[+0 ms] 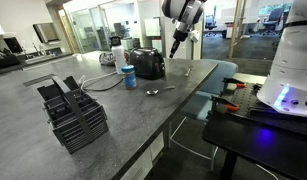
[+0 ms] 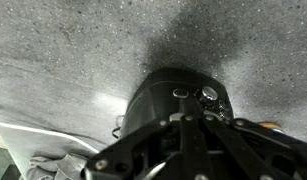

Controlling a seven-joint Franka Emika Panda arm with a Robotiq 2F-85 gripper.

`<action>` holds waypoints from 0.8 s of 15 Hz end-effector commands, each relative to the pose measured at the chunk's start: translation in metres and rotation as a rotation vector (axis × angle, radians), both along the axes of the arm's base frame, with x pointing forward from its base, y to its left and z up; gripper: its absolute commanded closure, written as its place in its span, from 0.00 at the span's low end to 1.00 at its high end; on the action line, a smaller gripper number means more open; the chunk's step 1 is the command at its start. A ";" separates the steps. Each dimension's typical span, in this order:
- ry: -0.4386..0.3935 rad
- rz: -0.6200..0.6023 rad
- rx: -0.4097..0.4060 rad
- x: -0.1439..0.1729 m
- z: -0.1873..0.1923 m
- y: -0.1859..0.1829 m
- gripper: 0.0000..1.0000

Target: Press a button on the bottom right side of the toaster to release the lever upwards

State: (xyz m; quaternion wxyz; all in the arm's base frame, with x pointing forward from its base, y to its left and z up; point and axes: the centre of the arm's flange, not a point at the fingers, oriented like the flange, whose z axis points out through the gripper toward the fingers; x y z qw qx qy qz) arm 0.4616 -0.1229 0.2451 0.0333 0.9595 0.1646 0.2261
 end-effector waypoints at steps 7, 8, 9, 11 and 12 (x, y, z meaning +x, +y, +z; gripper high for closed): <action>0.048 0.004 -0.003 0.010 -0.030 -0.004 1.00; 0.045 0.008 0.001 0.011 -0.031 -0.004 1.00; 0.045 0.010 0.001 0.013 -0.032 -0.004 1.00; 0.045 0.009 0.003 0.018 -0.034 -0.005 1.00; 0.047 0.008 0.002 0.021 -0.035 -0.006 1.00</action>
